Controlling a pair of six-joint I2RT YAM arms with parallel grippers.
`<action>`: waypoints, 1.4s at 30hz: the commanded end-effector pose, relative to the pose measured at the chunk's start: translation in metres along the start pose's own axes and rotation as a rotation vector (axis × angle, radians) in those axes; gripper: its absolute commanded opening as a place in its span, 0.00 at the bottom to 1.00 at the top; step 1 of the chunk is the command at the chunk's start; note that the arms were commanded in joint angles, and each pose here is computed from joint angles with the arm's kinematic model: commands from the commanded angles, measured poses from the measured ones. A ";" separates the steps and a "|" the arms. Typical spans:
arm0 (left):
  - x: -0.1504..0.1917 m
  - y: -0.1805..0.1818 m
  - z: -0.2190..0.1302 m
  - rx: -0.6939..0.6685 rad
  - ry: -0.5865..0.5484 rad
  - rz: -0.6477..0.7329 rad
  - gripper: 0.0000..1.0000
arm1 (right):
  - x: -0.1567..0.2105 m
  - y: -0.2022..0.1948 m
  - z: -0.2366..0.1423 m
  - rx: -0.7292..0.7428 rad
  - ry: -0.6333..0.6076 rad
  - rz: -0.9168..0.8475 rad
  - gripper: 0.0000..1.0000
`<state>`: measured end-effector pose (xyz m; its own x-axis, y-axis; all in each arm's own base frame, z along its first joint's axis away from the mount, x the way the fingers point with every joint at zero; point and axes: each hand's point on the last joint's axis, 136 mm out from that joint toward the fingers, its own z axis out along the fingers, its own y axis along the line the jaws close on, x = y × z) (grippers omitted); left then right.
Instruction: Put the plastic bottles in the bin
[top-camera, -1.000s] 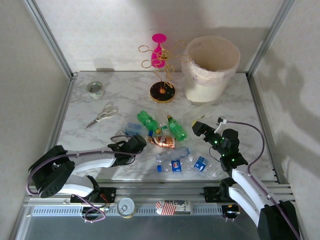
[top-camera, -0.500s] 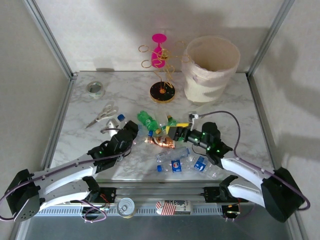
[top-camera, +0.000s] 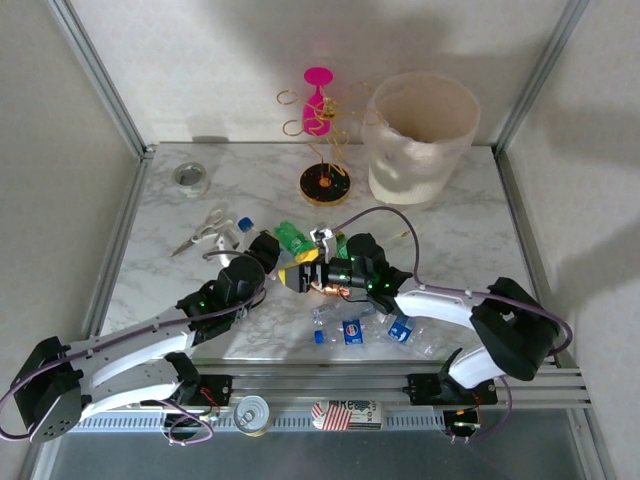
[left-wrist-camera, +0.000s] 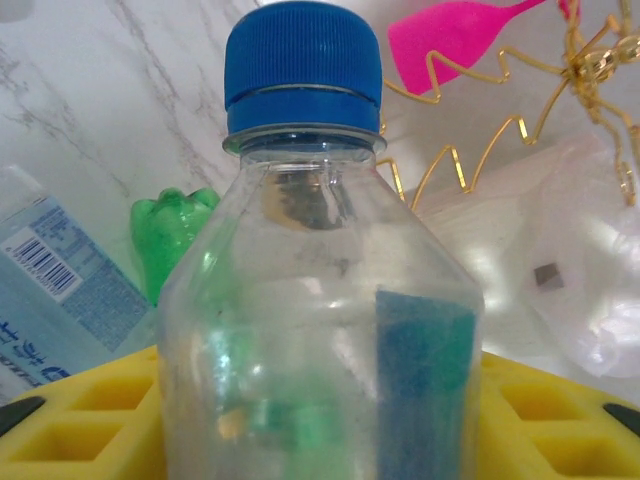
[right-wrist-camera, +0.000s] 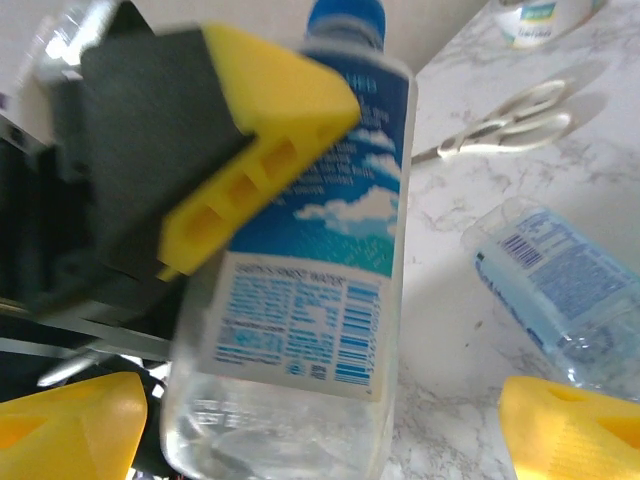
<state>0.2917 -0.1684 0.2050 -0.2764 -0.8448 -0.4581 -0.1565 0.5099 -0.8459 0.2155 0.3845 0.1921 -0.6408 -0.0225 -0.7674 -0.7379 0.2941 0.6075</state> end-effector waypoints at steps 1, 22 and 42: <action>-0.009 -0.010 -0.004 0.056 -0.014 -0.034 0.52 | -0.014 0.023 0.013 -0.080 -0.019 -0.047 0.90; -0.017 -0.003 -0.007 0.060 -0.021 -0.057 0.90 | -0.011 -0.002 0.017 0.037 -0.048 -0.013 0.54; -0.062 0.068 -0.018 0.014 -0.145 -0.147 1.00 | -0.086 -0.034 -0.078 0.383 -0.253 -0.137 0.53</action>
<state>0.2792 -0.0732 0.1856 -0.0831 -0.9206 -0.3815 -0.1813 0.3904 -0.9026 0.2686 0.3253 0.2420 -0.5007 0.1254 -0.8565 -0.6771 0.5596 0.4778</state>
